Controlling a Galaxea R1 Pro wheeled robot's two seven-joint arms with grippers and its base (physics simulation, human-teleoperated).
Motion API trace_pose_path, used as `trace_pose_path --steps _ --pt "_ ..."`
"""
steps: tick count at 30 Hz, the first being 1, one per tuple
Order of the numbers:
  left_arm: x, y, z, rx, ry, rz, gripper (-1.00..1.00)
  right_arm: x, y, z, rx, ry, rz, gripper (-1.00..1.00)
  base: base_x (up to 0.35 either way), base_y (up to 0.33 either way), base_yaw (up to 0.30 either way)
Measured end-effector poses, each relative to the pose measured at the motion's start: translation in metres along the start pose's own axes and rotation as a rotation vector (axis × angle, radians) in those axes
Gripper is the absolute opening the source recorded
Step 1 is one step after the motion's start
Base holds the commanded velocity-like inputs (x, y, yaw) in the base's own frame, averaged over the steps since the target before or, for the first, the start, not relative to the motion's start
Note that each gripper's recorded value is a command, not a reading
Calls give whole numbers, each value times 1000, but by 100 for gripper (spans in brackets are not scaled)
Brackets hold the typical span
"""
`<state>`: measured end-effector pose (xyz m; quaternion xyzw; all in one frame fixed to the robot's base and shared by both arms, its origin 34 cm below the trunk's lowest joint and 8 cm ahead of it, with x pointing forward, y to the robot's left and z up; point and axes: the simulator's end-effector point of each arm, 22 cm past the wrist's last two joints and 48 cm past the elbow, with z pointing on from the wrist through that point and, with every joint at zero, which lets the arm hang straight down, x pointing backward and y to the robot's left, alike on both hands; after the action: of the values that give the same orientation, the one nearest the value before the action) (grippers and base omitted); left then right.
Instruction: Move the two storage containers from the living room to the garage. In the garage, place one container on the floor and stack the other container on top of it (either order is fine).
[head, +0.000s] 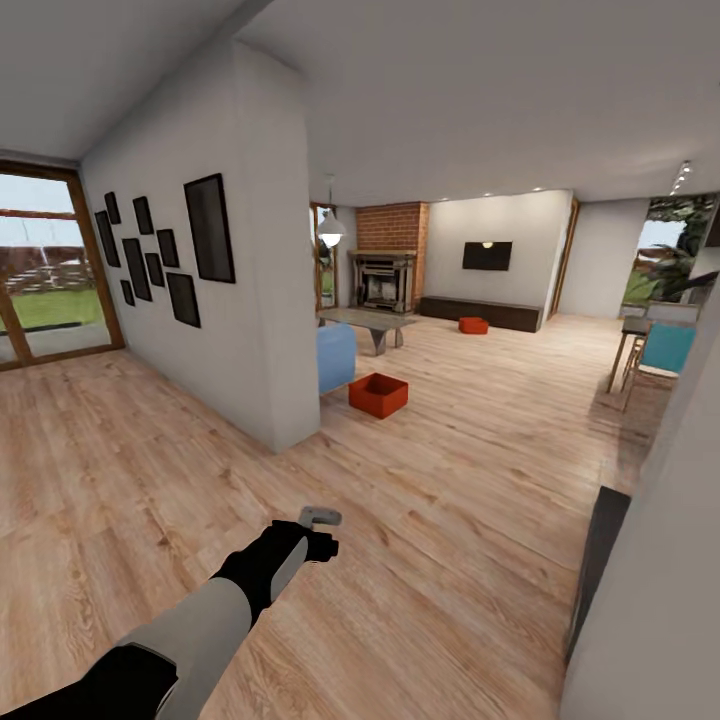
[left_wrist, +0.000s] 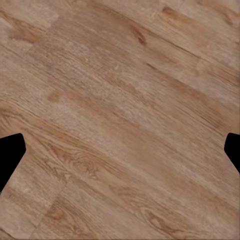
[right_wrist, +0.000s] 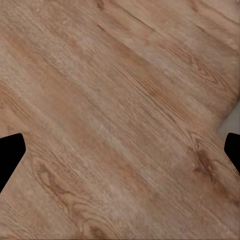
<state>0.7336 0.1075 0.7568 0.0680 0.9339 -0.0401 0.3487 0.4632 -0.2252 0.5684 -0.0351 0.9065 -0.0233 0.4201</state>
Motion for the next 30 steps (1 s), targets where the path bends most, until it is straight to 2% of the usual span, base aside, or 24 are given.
trace_pose_path --steps 14,30 --pt "0 0 0 0 0 0 100 0 0 0 0 0 0 100 335 -86 0" --pt "0 0 0 0 -1 0 100 0 0 0 1 0 1 100 335 -6 0"
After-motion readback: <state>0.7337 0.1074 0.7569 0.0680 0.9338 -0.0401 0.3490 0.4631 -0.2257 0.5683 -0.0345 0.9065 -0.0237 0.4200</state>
